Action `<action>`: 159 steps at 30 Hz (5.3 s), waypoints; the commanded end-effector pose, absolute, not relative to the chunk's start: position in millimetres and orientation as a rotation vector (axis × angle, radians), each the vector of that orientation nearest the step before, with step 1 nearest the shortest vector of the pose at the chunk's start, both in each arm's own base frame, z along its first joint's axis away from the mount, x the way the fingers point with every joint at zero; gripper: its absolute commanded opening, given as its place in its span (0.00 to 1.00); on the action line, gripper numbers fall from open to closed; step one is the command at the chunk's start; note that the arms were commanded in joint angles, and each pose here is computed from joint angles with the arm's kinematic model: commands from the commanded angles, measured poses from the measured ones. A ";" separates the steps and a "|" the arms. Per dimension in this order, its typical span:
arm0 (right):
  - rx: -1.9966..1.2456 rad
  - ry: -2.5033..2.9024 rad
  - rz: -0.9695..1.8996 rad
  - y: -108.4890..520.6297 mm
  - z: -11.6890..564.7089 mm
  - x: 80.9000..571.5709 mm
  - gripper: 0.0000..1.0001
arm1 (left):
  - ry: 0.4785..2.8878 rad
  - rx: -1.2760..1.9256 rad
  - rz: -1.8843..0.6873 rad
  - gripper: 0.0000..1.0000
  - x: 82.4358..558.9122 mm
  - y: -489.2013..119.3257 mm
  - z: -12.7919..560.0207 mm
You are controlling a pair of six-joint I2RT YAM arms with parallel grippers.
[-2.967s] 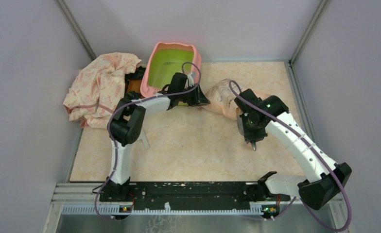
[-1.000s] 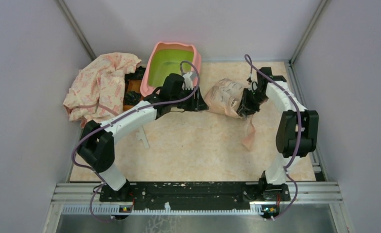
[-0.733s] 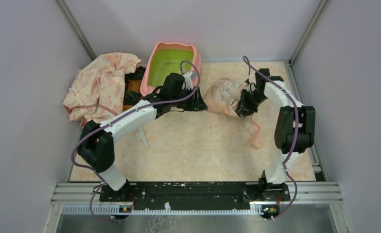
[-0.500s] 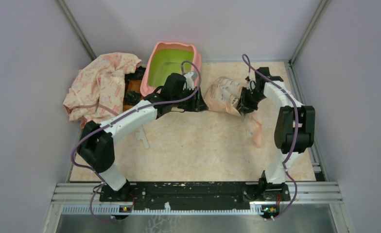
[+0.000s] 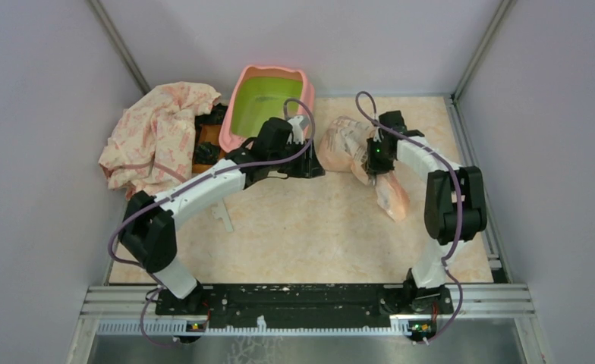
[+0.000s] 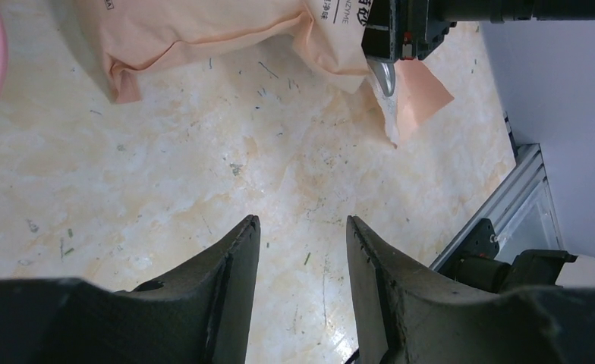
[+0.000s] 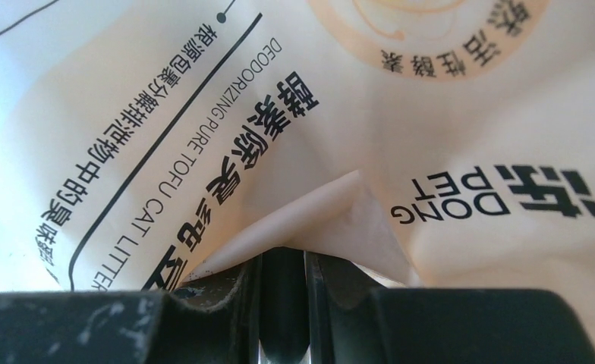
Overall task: Fill the litter box with clean litter
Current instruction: 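Scoop the cat litter from the cat litter bag.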
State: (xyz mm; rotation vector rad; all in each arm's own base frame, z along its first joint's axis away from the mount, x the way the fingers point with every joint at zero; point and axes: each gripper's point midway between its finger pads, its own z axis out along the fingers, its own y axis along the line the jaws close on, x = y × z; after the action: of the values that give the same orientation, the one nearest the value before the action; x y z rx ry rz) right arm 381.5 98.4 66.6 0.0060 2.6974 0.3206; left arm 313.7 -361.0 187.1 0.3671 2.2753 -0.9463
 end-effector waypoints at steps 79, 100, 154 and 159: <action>0.247 1.990 -0.135 44.1 109.0 335.4 0.00 | 2.142 0.331 -1.221 0.59 306.4 -324.2 193.7; 0.359 2.365 -0.119 24.1 80.5 281.4 0.25 | 2.149 0.347 -1.222 0.59 303.1 -323.2 187.2; 0.502 2.554 -0.013 42.1 16.9 267.4 0.09 | 2.126 0.329 -1.199 0.59 288.8 -309.7 207.8; 0.483 2.531 -0.018 38.7 28.0 263.1 0.00 | 2.122 0.326 -1.204 0.59 287.8 -309.8 210.4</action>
State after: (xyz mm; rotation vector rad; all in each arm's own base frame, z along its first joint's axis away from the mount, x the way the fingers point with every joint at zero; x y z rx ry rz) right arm 265.2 39.1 19.1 0.4846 2.5493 -0.0363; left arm 290.5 -313.5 204.5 0.3242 2.1421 -1.2095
